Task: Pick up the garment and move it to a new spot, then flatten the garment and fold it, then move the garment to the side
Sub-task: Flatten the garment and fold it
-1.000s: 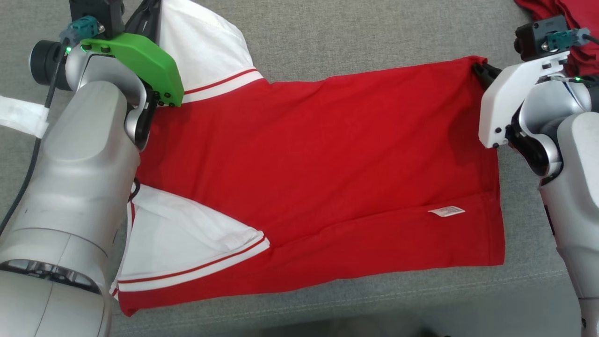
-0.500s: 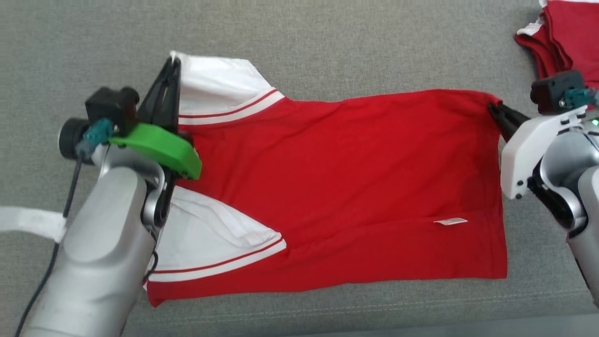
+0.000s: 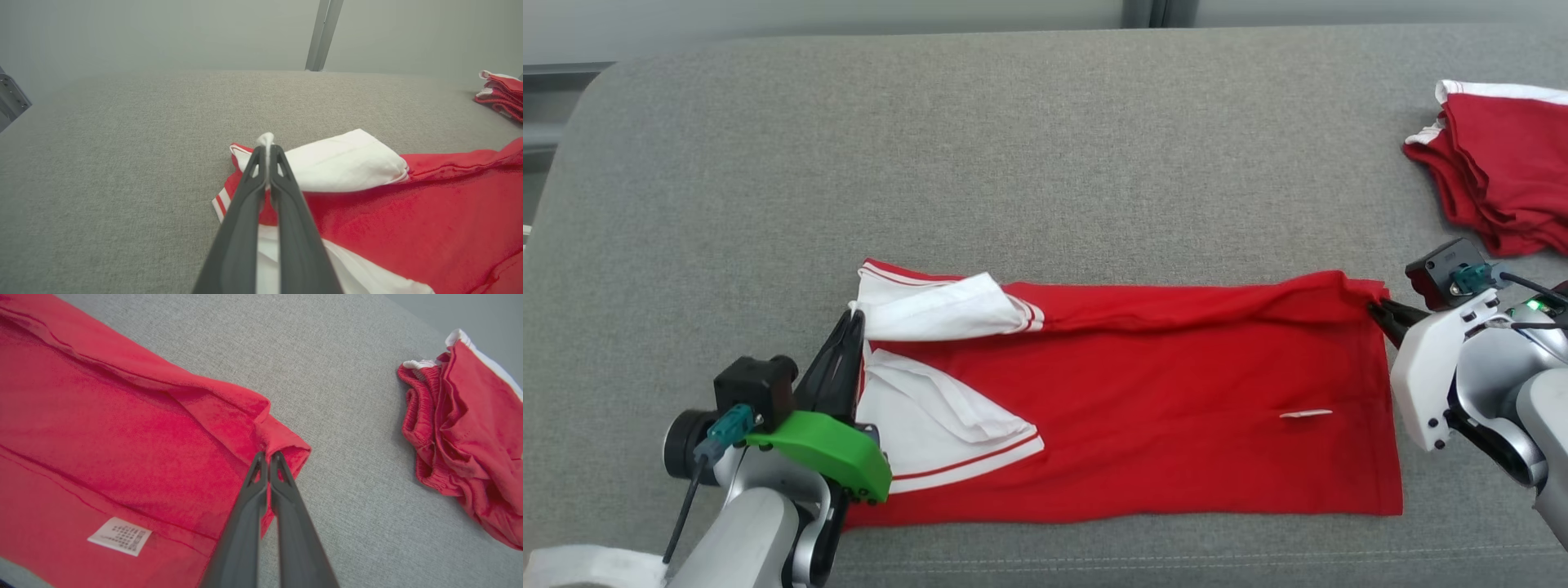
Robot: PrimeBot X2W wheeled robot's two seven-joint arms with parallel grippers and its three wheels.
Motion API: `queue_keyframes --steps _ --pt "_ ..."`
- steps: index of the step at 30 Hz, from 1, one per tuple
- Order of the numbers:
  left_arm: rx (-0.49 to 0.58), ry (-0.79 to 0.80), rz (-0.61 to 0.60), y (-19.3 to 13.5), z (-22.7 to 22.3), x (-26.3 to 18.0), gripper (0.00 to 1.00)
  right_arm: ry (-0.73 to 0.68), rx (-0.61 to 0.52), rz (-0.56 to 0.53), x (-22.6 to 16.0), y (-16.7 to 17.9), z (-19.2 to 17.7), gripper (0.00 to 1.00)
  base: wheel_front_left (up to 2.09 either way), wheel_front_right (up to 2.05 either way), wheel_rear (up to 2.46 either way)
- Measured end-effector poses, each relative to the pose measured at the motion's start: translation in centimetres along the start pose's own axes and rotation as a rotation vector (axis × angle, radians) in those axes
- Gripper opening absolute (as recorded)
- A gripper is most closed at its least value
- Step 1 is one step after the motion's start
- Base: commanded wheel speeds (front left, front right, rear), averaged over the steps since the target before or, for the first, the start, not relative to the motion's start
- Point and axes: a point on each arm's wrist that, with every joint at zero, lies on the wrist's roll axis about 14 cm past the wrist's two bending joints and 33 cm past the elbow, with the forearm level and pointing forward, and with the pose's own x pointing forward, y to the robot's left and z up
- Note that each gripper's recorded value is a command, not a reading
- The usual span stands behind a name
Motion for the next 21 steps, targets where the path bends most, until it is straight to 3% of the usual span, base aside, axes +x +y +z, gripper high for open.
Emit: queue_keyframes --steps 11,21 --pt "-0.051 0.044 0.072 0.6 -1.2 -3.6 0.00 0.087 -0.115 0.038 -0.8 0.6 -1.9 0.00 0.00 0.00 0.00" --pt "-0.084 0.106 0.116 0.8 -3.6 -5.5 0.00 0.123 -0.055 0.079 -0.7 1.9 -3.7 0.00 0.00 0.00 0.00"
